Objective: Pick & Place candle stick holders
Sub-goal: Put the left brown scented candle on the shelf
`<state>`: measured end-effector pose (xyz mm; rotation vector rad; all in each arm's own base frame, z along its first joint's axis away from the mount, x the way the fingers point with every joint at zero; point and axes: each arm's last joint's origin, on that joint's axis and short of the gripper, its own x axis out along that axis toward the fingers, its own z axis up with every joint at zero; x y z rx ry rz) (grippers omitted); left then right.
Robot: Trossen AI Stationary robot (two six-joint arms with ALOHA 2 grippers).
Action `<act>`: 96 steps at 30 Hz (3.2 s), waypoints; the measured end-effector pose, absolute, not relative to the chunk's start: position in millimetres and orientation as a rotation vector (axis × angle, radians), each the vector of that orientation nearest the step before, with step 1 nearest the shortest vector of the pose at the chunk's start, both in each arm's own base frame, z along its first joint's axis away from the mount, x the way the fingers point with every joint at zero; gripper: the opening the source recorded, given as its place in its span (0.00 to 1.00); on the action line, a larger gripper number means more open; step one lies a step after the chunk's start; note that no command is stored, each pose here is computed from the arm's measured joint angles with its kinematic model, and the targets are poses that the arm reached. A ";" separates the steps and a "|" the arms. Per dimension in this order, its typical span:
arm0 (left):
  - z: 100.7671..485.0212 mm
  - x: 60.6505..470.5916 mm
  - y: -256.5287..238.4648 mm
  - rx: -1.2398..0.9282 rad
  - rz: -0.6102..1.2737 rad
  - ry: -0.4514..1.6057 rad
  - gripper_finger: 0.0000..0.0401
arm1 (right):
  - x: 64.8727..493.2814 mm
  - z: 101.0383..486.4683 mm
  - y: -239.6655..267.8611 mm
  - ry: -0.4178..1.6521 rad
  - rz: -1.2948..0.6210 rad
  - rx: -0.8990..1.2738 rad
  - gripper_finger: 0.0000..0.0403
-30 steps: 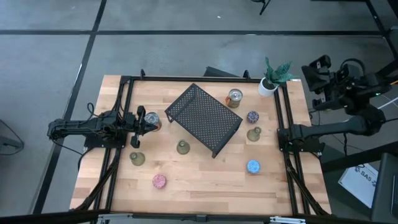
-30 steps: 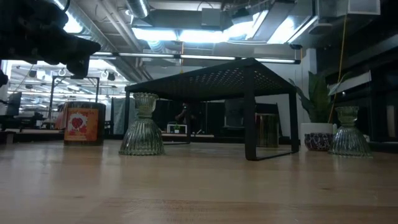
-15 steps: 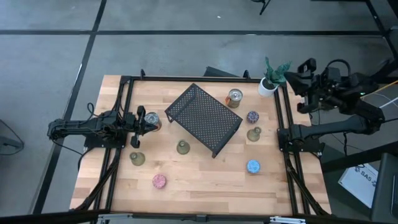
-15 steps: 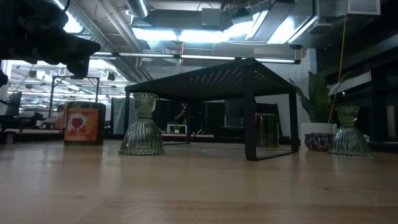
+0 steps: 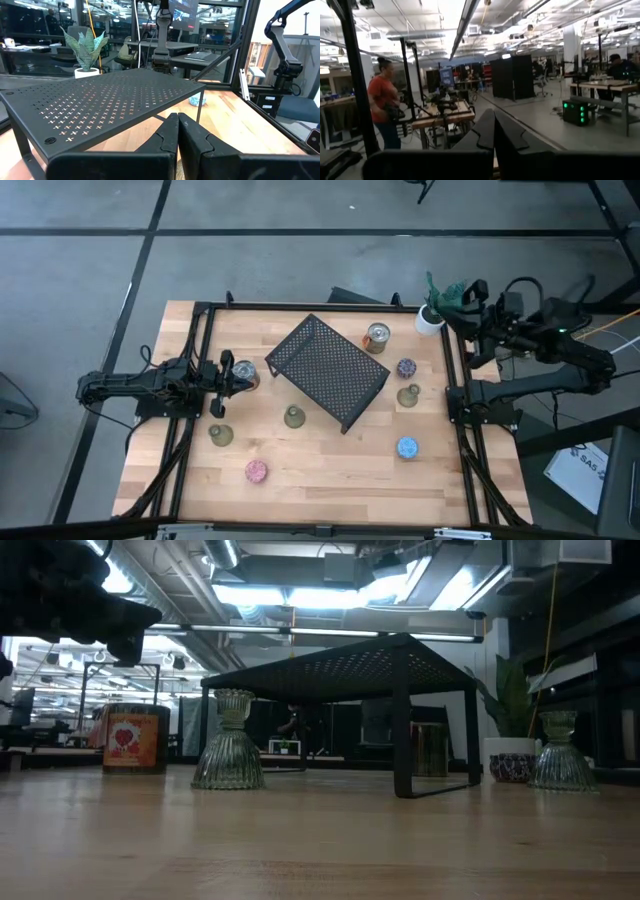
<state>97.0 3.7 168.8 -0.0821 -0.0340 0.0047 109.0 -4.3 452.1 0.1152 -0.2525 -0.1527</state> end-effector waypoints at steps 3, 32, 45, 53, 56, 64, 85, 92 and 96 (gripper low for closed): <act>168.8 97.0 3.7 -0.082 0.005 -0.034 0.00 | 120.6 449.5 -4.2 -0.224 -0.154 0.113 0.01; 168.8 97.0 3.7 -0.082 0.005 -0.034 0.00 | 183.5 483.7 -38.9 0.085 -0.322 0.136 0.01; 168.9 97.0 3.7 -0.082 0.005 -0.034 0.00 | 200.6 462.2 -70.1 0.245 -0.459 0.143 0.01; 168.8 97.0 3.7 -0.082 0.005 -0.034 0.00 | 203.8 447.5 -83.5 0.369 -0.516 0.160 0.01; 168.8 97.0 3.7 -0.082 0.005 -0.034 0.00 | 203.3 442.6 -86.2 0.415 -0.529 0.168 0.01; 168.9 97.0 3.7 -0.082 0.005 -0.034 0.00 | 198.3 430.9 -94.5 0.539 -0.572 0.184 0.01; 168.8 97.0 3.7 -0.082 0.005 -0.034 0.00 | 219.5 387.0 -128.7 0.854 -0.630 0.232 0.37; 168.8 97.0 3.7 -0.082 0.005 -0.034 0.00 | 233.7 363.3 -148.6 0.966 -0.660 0.278 0.56; 168.8 97.0 3.7 -0.082 0.005 -0.034 0.00 | 241.1 351.5 -157.2 1.011 -0.669 0.299 0.65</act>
